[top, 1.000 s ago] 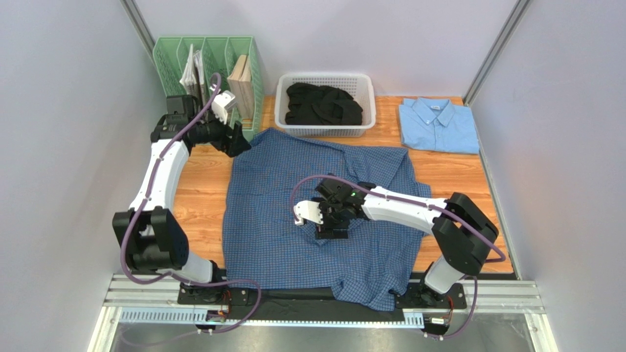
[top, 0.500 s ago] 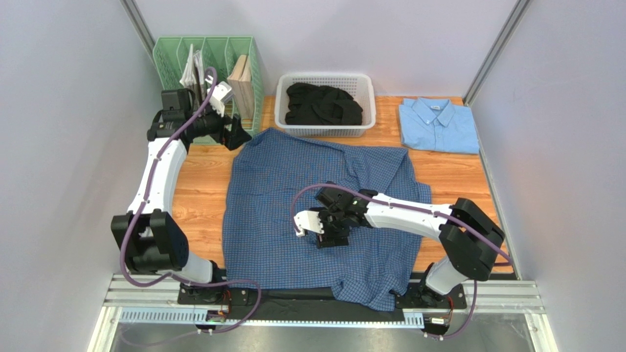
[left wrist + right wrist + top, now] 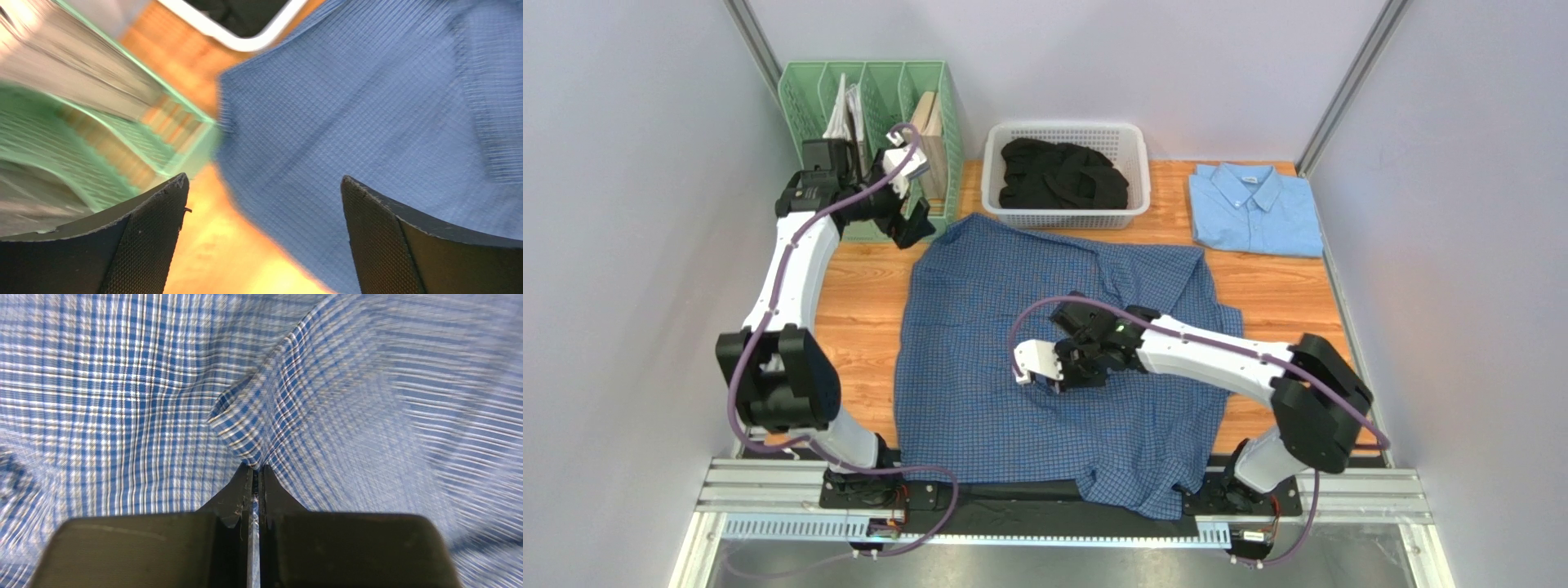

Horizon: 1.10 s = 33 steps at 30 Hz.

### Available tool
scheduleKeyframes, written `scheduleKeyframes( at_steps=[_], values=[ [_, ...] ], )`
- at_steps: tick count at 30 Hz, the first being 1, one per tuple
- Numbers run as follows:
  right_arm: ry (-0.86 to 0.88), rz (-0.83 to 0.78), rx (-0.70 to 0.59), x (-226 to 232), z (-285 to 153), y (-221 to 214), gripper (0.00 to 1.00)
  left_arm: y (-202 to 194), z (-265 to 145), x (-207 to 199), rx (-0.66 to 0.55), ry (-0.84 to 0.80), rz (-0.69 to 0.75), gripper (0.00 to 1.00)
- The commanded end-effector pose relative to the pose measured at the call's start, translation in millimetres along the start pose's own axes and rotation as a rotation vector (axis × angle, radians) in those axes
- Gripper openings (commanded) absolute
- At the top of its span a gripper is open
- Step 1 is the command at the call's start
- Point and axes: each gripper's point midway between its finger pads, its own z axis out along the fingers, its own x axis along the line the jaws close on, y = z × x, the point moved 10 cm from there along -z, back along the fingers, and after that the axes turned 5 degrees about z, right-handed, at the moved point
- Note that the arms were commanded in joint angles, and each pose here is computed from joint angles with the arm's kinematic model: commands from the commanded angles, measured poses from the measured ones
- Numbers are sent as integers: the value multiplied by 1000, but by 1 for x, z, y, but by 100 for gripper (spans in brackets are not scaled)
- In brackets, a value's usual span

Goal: Fold and stack the long sleeve shirts
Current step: Fold the shirt

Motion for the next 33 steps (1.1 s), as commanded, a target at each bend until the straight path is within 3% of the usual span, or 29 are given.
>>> scheduleKeyframes(
  at_steps=[1,6,15,24,33],
  values=[
    [-146,45,-176,-24,-75,30,0,-7,29,37,98,-49,319,91],
    [-282,220,-292,-64,-146,18,0,-10,69,57,137,-89,407,79],
    [-654,392,-511,-133,-272,-2,0,-19,142,51,188,-169,471,71],
    [-837,388,-610,-158,-315,-6,0,-29,182,55,312,-85,542,70],
    [-859,384,-627,-157,-321,-8,0,-43,191,59,382,-91,550,64]
  ],
)
